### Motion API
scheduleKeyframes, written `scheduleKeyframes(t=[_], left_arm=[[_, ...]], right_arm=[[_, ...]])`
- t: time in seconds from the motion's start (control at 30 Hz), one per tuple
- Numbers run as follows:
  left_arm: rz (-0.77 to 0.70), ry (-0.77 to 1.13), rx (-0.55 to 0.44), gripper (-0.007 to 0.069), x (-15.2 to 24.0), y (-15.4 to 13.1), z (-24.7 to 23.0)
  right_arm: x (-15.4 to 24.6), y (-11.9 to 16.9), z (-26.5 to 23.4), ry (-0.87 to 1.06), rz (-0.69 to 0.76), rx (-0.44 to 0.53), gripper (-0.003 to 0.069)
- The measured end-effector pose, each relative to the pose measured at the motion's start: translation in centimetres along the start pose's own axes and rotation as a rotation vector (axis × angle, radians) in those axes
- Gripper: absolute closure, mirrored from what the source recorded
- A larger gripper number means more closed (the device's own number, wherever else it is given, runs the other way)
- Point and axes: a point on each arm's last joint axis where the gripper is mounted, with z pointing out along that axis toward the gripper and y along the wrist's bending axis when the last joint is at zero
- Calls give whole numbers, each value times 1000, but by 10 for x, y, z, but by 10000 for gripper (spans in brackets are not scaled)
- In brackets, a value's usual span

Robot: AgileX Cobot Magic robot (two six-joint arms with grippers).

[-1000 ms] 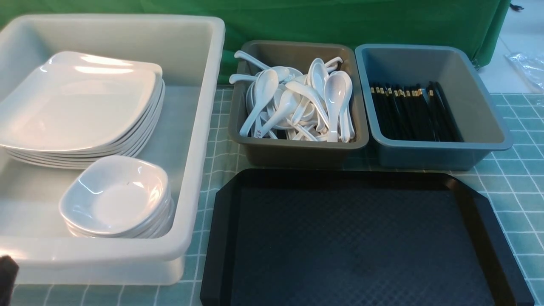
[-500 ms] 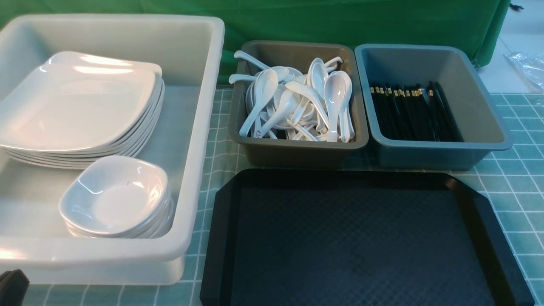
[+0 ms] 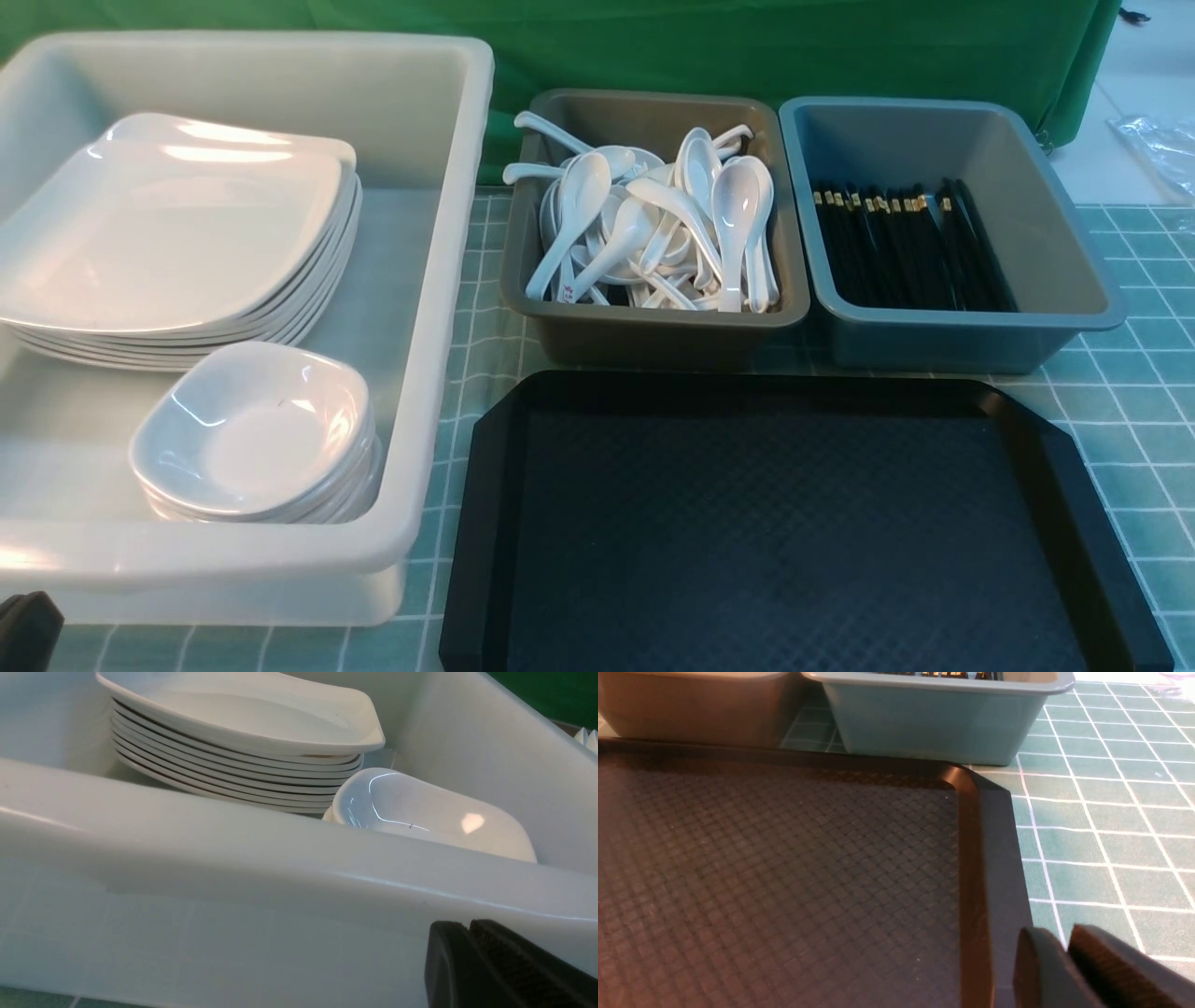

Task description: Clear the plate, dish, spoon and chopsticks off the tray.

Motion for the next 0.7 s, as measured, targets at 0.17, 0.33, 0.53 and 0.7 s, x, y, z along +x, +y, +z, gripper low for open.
scheduleKeyframes(t=[0.17,0.33,0.53,0.7], left_arm=[[0,0,0,608,0,0,0],[0,0,0,608,0,0,0],[0,0,0,608,0,0,0],[0,0,0,608,0,0,0]], right_arm=[[0,0,0,0,0,0,515],[0,0,0,0,0,0,501],[0,0,0,0,0,0,489],[0,0,0,0,0,0,480]])
